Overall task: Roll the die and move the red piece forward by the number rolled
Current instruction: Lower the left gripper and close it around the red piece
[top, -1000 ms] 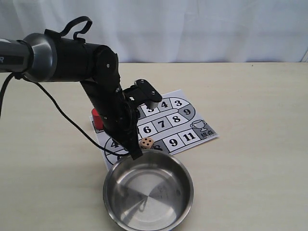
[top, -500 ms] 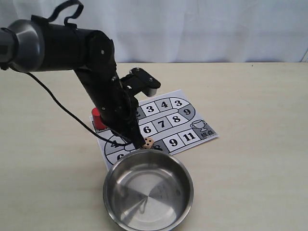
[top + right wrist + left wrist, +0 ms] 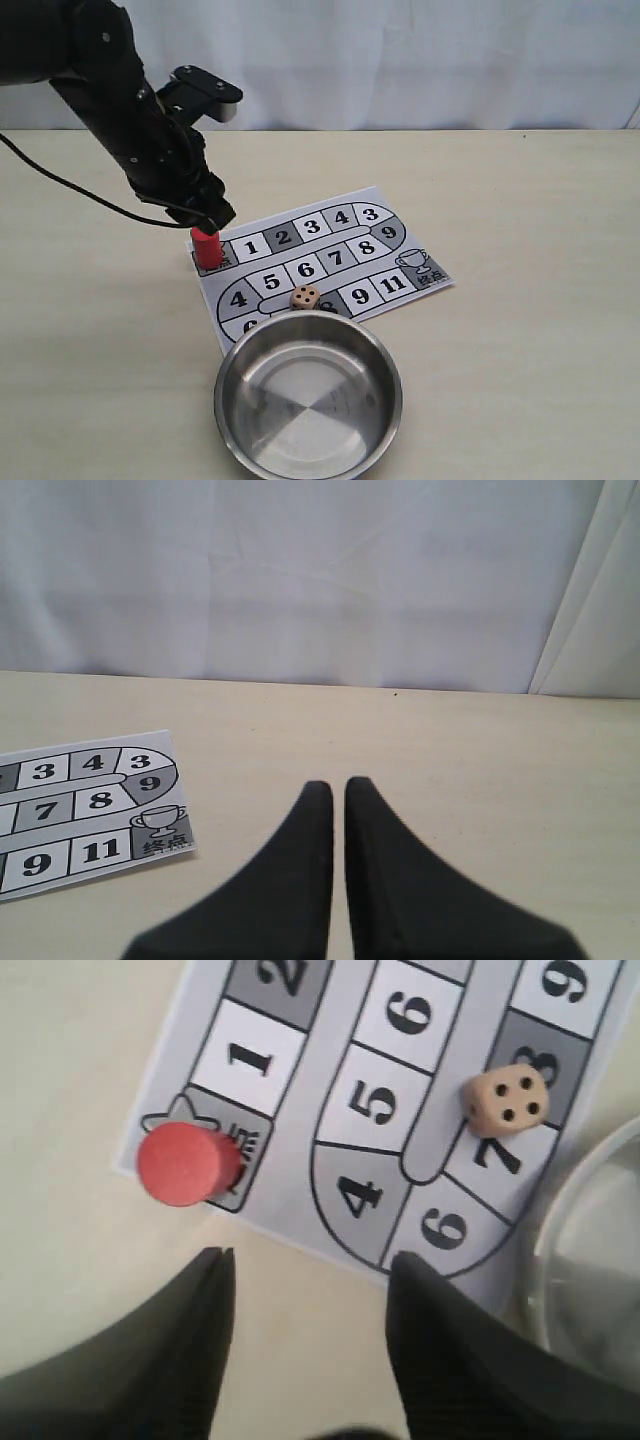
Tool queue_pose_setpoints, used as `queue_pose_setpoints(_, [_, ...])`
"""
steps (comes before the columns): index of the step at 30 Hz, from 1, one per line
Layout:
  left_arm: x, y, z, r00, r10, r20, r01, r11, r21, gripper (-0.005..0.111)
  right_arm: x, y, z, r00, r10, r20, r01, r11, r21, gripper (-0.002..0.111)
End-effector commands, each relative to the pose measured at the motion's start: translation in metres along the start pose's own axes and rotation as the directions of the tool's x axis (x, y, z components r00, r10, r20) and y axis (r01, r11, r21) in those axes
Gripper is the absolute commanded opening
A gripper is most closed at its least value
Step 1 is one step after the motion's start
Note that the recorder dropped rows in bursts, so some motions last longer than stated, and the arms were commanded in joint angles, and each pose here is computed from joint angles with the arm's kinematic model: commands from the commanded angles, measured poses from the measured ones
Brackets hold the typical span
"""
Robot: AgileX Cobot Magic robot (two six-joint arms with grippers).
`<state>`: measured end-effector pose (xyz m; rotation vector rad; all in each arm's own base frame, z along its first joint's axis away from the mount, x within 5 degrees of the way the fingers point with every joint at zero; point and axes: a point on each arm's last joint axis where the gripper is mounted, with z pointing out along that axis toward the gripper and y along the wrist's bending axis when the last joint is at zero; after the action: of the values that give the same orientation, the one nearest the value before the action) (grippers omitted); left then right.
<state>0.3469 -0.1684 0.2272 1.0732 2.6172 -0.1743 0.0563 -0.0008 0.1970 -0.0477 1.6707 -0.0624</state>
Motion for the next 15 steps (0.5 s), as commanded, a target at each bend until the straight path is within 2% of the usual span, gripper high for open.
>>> queue_pose_setpoints(1, [-0.001, 0.021, -0.005, 0.996, -0.052, 0.077, 0.056, 0.997, -0.053, 0.056, 0.001, 0.000, 0.000, 1.000, -0.003, 0.002, 0.003, 1.000, -0.002, 0.004])
queue_pose_setpoints(5, [0.000, 0.032, -0.001, 0.992, -0.076, 0.105, 0.084, 0.994, -0.073, 0.064, 0.001, 0.000, 0.000, 1.000, -0.003, 0.002, 0.003, 1.000, -0.002, 0.004])
queue_pose_setpoints(15, [0.000, 0.038, 0.041, 0.990, -0.122, 0.077, 0.125, 0.991, -0.040, 0.064, 0.001, 0.000, 0.000, 1.000, -0.005, 0.002, 0.005, 1.000, -0.002, 0.004])
